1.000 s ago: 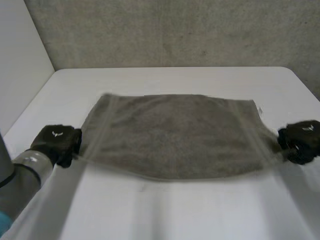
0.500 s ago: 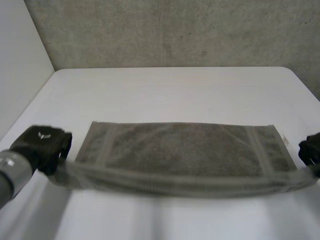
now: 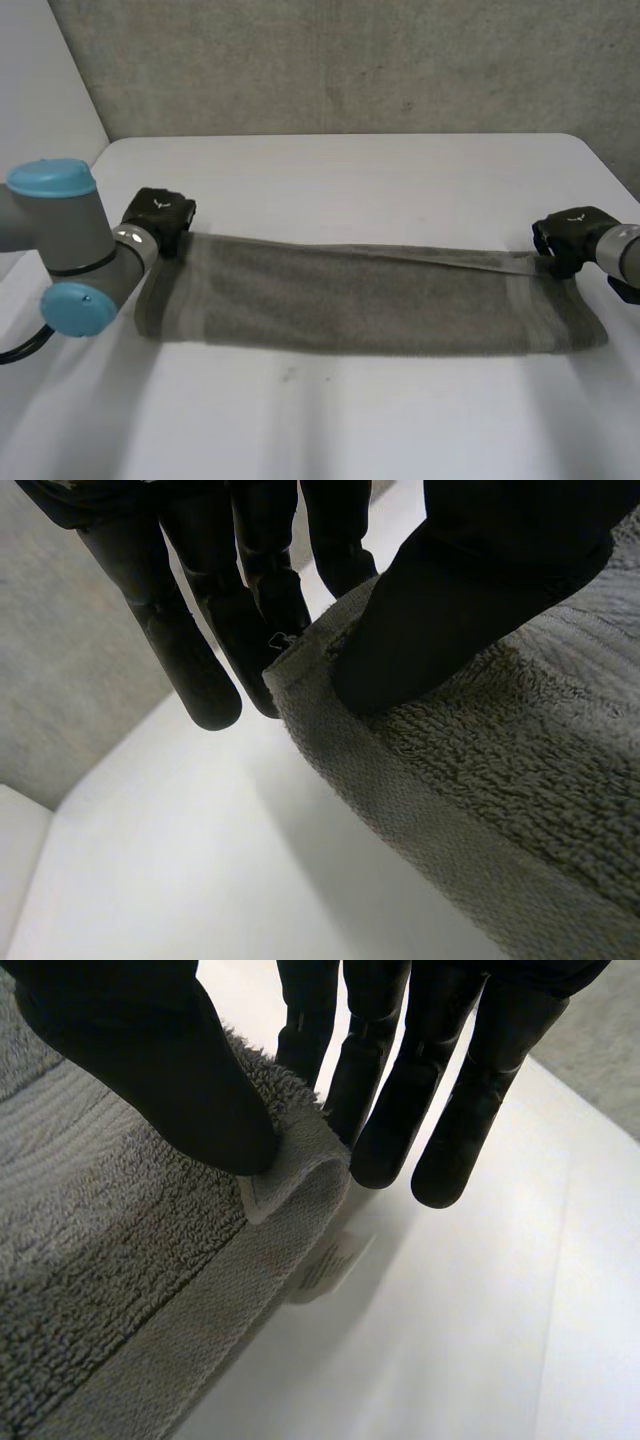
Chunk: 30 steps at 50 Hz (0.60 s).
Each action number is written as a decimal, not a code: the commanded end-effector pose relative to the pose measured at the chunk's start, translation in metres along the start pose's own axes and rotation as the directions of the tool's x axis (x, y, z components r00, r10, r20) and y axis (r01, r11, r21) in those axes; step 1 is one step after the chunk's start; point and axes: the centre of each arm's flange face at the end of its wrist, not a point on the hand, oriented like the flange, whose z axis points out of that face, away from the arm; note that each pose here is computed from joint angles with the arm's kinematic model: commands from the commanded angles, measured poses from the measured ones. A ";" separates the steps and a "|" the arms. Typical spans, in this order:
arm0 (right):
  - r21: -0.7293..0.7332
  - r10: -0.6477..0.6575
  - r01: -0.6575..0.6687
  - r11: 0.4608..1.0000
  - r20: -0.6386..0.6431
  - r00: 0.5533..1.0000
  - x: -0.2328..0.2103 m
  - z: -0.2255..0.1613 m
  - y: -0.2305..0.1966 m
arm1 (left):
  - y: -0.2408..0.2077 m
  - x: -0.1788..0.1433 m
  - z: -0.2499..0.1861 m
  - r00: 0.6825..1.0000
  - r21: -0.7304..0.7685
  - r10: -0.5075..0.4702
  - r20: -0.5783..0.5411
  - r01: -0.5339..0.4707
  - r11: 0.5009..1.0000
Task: Fold the towel.
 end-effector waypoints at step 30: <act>0.323 0.131 -0.055 0.945 -0.218 0.967 0.011 -0.045 -0.068 | -0.038 0.008 -0.011 0.997 0.230 0.006 0.071 -0.022 0.973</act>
